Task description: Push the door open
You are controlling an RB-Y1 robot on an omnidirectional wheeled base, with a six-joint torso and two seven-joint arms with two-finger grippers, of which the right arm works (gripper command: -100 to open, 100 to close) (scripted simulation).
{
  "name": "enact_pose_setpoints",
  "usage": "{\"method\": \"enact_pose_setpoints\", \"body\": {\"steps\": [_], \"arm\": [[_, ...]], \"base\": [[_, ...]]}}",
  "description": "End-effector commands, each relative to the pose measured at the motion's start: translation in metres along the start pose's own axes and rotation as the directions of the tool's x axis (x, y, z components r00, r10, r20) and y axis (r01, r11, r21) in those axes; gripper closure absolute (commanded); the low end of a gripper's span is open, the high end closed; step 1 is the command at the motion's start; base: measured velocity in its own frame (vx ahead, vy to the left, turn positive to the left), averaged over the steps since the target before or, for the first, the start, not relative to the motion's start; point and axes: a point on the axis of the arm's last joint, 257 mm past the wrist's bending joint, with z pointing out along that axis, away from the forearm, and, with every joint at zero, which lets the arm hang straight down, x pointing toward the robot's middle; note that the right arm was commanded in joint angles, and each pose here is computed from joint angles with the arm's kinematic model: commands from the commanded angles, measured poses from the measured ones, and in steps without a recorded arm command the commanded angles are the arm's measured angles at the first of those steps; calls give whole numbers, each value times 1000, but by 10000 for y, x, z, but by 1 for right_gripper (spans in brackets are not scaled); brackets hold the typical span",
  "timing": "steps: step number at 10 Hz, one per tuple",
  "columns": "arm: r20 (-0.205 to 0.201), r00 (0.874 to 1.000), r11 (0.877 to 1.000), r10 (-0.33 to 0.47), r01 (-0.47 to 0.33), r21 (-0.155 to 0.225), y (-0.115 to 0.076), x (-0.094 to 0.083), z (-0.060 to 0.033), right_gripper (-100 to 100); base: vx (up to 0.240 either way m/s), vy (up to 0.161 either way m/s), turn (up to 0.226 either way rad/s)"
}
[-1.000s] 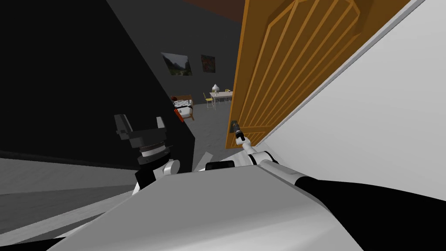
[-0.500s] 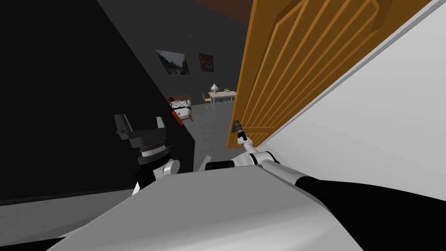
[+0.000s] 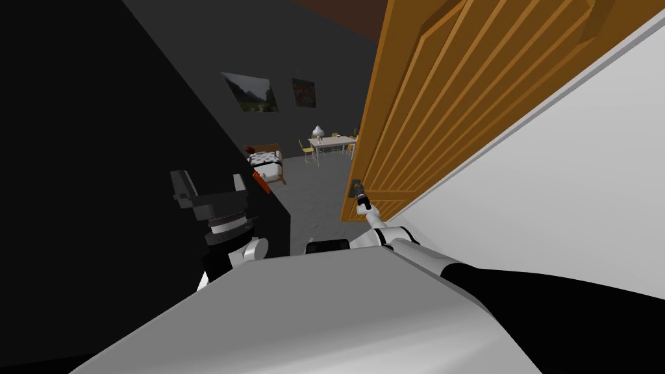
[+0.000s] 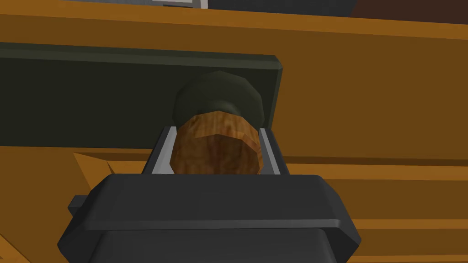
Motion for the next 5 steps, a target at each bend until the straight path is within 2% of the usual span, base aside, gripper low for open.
{"method": "enact_pose_setpoints", "body": {"steps": [1, 3, 4, 5], "arm": [[20, 1000, 1000, -1, 1, -9, 49, -110, 7, 100], [43, 999, 1000, -1, 1, -8, 47, -223, 0, 100], [50, 999, 1000, -1, 1, -7, 46, -261, -3, 100], [47, 999, 1000, -1, 1, -1, 10, -252, -15, 100]], "base": [[199, 120, -69], [187, 120, -57], [185, 87, -59], [83, 28, -28]]}}
